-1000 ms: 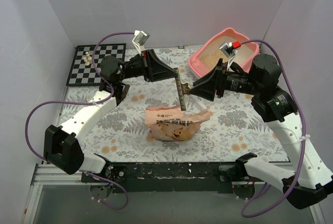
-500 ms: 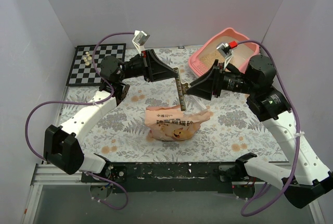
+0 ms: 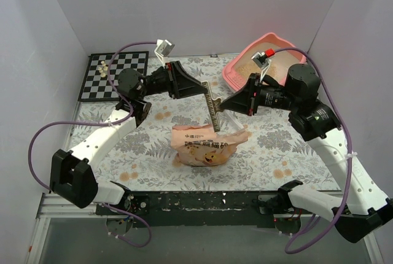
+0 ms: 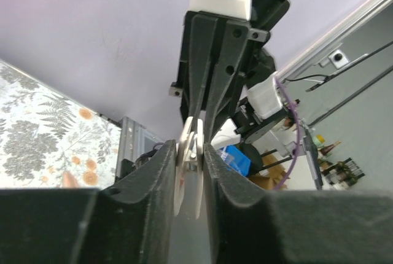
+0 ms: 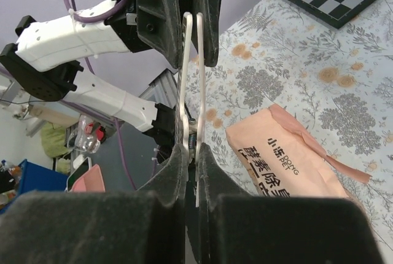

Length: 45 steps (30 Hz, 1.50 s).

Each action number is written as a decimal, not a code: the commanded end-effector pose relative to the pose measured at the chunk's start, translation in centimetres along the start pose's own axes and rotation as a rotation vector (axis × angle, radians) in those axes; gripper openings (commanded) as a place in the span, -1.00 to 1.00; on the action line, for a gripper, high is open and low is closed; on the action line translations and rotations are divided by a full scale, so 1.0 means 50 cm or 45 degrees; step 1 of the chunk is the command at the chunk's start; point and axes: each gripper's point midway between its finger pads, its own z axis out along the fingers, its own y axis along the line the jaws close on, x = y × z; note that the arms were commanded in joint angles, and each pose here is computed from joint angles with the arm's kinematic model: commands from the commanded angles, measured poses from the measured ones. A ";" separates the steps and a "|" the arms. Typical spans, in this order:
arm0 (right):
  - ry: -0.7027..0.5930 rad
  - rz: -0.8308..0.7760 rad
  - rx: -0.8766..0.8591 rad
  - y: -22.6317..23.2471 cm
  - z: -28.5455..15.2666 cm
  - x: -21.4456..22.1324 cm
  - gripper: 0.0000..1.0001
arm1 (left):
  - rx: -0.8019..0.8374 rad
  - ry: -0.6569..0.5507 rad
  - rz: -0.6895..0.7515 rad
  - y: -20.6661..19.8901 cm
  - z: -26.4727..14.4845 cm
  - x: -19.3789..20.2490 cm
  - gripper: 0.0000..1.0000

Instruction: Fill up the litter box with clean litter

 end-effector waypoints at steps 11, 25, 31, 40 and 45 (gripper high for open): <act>0.132 -0.300 0.361 -0.016 -0.106 0.005 -0.97 | -0.259 0.244 0.494 0.028 -0.096 0.126 -0.06; 0.204 -0.365 0.386 -0.042 -0.127 0.066 -0.97 | -0.505 0.519 0.640 0.182 -0.156 0.281 -0.01; 0.239 -0.354 0.345 -0.059 -0.112 0.090 -0.97 | -0.572 0.608 0.661 0.229 -0.166 0.334 0.01; 0.259 -0.357 0.309 -0.066 -0.099 0.097 -0.97 | -0.743 0.691 0.767 0.311 -0.194 0.370 0.02; 0.276 -0.351 0.281 -0.064 -0.095 0.104 -0.97 | -0.778 0.713 0.804 0.333 -0.202 0.386 0.01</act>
